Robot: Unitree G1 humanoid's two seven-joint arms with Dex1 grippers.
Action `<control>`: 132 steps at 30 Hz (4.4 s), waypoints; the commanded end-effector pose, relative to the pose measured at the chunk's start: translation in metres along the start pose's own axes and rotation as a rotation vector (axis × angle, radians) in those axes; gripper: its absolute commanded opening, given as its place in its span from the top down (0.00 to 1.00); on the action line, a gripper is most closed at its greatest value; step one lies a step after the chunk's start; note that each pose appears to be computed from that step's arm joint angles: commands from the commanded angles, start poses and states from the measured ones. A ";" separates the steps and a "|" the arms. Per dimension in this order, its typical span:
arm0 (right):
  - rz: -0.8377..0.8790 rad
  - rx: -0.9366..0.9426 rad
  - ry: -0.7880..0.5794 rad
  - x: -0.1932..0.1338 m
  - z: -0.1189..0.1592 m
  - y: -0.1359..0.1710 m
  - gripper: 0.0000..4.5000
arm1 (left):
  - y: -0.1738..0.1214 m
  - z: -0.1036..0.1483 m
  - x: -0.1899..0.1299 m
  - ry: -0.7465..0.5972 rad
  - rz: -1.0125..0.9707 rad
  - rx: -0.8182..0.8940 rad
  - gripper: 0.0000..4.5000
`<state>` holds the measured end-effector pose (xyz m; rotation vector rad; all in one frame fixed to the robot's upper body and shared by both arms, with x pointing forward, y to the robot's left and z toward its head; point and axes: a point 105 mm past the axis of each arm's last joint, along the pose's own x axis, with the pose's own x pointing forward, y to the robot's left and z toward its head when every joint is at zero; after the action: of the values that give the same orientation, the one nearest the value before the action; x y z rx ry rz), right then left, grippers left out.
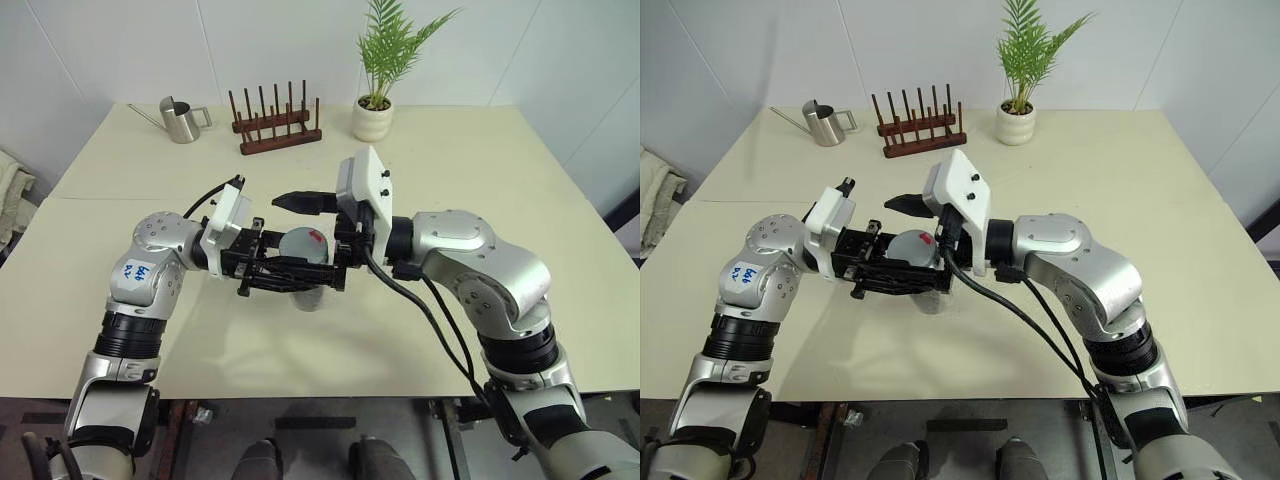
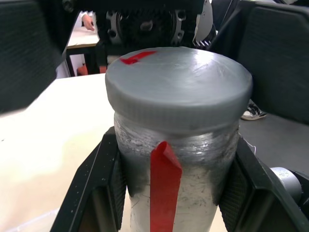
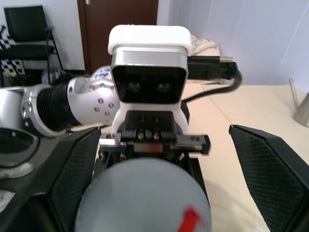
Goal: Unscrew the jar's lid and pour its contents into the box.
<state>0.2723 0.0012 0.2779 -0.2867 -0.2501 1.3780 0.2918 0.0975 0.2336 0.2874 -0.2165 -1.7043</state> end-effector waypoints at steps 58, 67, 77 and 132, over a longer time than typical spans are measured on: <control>-0.126 0.159 -0.086 0.000 0.023 0.003 0.01 | 0.010 0.010 -0.010 0.013 -0.010 0.016 0.55; -0.108 0.148 -0.011 0.004 0.004 0.008 0.01 | 0.010 0.009 -0.010 0.019 -0.003 0.025 0.55; -0.134 0.129 0.016 -0.003 0.001 0.004 0.01 | 0.010 0.008 -0.009 0.017 0.006 0.028 0.55; -0.118 0.086 0.017 -0.015 0.009 0.009 0.01 | 0.014 0.006 -0.008 0.019 0.008 0.042 0.55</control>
<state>0.2661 -0.0132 0.2690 -0.1965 -0.1122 1.2513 0.3065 0.1062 0.2350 0.2994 -0.1996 -1.6799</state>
